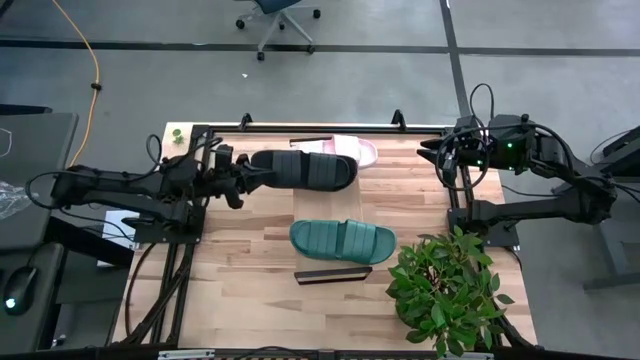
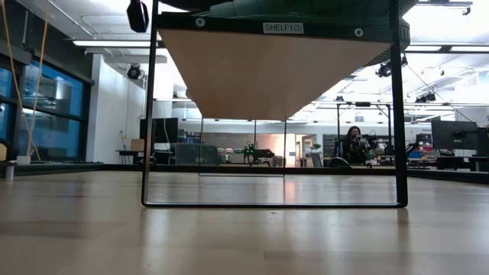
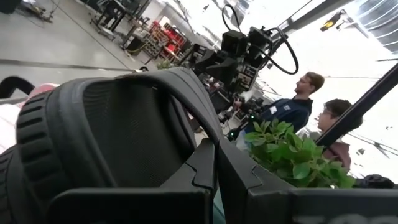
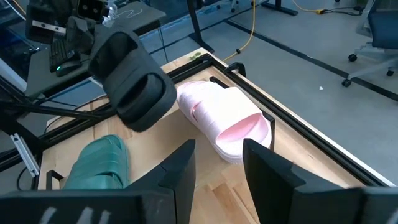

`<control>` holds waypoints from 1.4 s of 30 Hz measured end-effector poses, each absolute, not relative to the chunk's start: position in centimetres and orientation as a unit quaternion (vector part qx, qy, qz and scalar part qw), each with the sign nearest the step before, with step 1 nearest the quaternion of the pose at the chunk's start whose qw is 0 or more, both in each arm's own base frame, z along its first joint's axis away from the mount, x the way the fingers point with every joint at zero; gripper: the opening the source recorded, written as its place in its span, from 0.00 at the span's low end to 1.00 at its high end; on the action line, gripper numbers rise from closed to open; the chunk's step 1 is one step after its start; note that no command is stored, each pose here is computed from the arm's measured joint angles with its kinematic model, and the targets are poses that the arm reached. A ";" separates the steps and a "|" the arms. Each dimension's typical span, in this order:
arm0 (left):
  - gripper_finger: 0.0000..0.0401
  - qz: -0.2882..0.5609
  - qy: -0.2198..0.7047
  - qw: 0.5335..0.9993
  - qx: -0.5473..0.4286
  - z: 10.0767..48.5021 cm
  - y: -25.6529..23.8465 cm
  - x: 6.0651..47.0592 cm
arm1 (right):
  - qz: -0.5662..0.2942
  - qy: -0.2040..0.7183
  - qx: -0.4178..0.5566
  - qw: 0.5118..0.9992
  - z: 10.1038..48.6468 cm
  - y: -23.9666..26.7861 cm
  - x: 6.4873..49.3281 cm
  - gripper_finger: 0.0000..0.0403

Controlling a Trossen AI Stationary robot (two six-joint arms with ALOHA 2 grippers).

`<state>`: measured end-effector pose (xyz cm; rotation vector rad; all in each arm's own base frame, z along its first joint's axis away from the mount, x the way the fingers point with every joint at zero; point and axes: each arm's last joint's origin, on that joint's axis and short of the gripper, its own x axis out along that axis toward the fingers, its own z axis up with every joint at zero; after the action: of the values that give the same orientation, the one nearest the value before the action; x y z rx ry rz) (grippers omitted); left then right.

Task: Pick and place slippers onto the shelf
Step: Put the black pair of slippers on the shelf

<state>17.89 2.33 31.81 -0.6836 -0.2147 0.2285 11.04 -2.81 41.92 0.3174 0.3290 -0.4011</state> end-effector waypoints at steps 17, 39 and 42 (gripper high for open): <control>0.00 0.127 -0.094 0.917 -0.367 30.8 1.0 19.6 | -0.197 0.163 0.151 0.955 41.9 -2.8 11.0 0.31; 0.00 0.115 -0.097 0.899 -0.411 29.2 1.1 22.8 | -0.178 0.167 0.152 0.958 41.9 -2.7 11.1 0.31; 0.00 0.118 -0.095 0.895 -0.419 29.0 1.1 22.9 | -0.177 0.167 0.150 0.958 41.9 -2.7 11.1 0.31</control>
<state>22.92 1.07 29.05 -0.8690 -0.1973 0.2444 11.07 -2.70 41.91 0.3050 0.3384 -0.3595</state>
